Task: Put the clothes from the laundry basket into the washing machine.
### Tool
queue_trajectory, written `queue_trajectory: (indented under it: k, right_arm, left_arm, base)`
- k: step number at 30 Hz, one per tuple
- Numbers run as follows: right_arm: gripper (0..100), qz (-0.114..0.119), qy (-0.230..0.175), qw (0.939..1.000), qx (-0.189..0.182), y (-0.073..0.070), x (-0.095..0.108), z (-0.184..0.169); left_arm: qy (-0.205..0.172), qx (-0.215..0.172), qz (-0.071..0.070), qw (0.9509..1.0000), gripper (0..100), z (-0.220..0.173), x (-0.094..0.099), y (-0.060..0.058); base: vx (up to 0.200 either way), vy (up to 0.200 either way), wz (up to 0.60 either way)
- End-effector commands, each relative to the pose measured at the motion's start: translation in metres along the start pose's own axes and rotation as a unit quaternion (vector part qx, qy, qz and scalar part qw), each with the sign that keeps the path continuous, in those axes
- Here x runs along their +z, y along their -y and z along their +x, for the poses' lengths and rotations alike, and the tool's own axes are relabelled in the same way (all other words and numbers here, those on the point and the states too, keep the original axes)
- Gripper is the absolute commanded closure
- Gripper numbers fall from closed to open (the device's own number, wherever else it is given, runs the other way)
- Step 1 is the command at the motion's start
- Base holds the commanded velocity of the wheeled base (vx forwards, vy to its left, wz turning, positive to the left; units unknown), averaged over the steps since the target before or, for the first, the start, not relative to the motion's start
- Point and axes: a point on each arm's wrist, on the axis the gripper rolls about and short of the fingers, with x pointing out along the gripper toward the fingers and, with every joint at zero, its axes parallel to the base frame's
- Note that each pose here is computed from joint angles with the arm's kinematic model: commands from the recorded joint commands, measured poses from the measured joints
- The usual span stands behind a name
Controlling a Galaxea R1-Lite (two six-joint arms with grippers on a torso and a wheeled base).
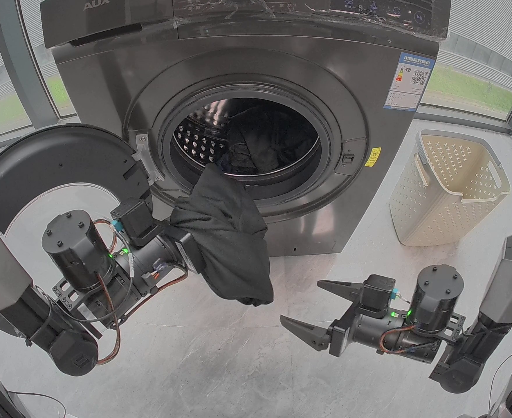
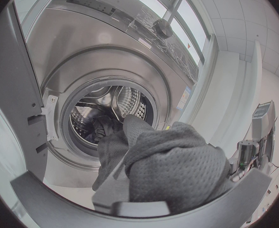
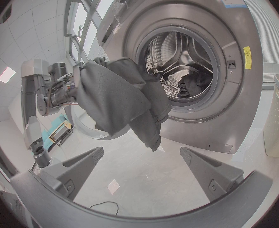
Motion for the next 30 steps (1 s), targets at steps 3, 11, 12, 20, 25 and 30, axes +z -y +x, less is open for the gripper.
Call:
queue_trajectory:
  k: [3,11,12,20,25,30]
  right_arm:
    - [0,-0.012,0.035,0.999,0.026,-0.008,0.022,-0.024]
    - [0,-0.016,0.054,0.9984,0.003,0.008,0.031,-0.027]
    - [0,-0.015,0.057,0.9982,-0.009,0.014,0.033,-0.028]
    - [0,-0.012,0.074,0.9953,-0.061,0.034,0.038,-0.021]
    - [0,-0.011,0.073,0.9957,-0.056,0.031,0.037,-0.02]
    - [0,-0.012,0.072,0.9958,-0.055,0.031,0.037,-0.02]
  left_arm:
    - [-0.025,0.006,0.02,0.9995,100,-0.008,-0.009,-0.002]
    - [-0.035,0.008,0.021,0.9991,100,-0.007,-0.015,-0.004]
    - [-0.035,0.007,0.021,0.9991,100,-0.007,-0.015,-0.004]
    - [-0.038,0.005,0.021,0.9991,100,-0.008,-0.016,-0.003]
    - [-0.042,0.004,0.022,0.9989,100,-0.007,-0.019,-0.002]
    - [-0.043,0.001,0.021,0.9989,100,-0.007,-0.019,-0.001]
  base:
    - [0.0,0.0,0.0]
    - [0.0,0.0,0.0]
    - [0.0,0.0,0.0]
    - [0.15,0.0,0.0]
    - [0.2,0.0,0.0]
    - [0.2,0.0,0.0]
